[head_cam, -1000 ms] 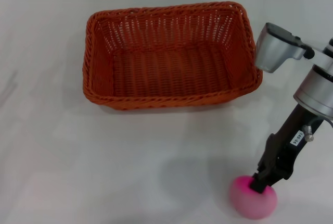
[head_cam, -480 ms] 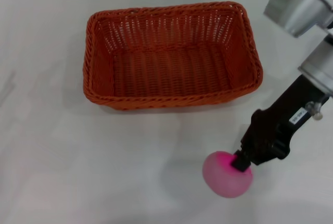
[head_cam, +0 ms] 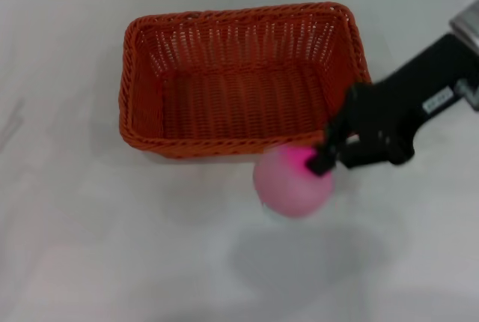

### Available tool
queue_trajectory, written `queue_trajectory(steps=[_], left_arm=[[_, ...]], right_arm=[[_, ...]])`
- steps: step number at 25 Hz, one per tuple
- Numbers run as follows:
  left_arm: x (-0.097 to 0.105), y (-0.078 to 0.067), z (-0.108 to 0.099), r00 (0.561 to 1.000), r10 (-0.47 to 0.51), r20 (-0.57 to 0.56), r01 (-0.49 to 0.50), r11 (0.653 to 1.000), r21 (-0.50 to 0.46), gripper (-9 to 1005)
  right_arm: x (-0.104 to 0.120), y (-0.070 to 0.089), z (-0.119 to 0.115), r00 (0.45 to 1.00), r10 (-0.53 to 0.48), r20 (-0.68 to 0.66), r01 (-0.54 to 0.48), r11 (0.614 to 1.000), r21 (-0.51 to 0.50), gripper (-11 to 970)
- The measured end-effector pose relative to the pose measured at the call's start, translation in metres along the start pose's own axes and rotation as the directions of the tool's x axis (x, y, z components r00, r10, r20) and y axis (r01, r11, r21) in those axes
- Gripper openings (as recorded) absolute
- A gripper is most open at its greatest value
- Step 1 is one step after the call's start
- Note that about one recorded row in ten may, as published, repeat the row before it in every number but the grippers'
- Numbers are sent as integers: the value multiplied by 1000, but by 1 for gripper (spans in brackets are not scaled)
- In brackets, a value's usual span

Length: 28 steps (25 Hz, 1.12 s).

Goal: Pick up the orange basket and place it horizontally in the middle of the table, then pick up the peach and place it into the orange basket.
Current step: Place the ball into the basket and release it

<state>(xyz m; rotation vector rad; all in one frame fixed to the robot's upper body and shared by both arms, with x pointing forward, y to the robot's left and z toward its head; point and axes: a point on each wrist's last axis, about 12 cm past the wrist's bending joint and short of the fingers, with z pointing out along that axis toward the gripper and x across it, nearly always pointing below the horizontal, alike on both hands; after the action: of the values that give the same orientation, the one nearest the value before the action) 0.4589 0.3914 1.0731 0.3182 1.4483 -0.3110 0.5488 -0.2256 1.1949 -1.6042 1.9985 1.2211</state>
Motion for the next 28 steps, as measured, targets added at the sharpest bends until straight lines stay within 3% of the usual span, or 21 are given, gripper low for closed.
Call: queue_trajectory(steps=[8,16,23,28], left_arm=[[-1,-1,1,1000,0,10,0,1000,12,788],[-2,-1,2,1000,3,12,-3,1000,14,788],[-4,0,6,1000,7,18,-7,1000,21,788],[-4,0,8,1000,8,20,-9,1000,23,787]], right_arm=[[-9,-12,-18,982,-84,168,60,988,142,58],[-1,-45,-15,969,-58,239,-32,934,355,64],[15,-65,3,982,-4,189,-76,907,415,70],[17,-70,15,989,8,145,-71,897,435,74]])
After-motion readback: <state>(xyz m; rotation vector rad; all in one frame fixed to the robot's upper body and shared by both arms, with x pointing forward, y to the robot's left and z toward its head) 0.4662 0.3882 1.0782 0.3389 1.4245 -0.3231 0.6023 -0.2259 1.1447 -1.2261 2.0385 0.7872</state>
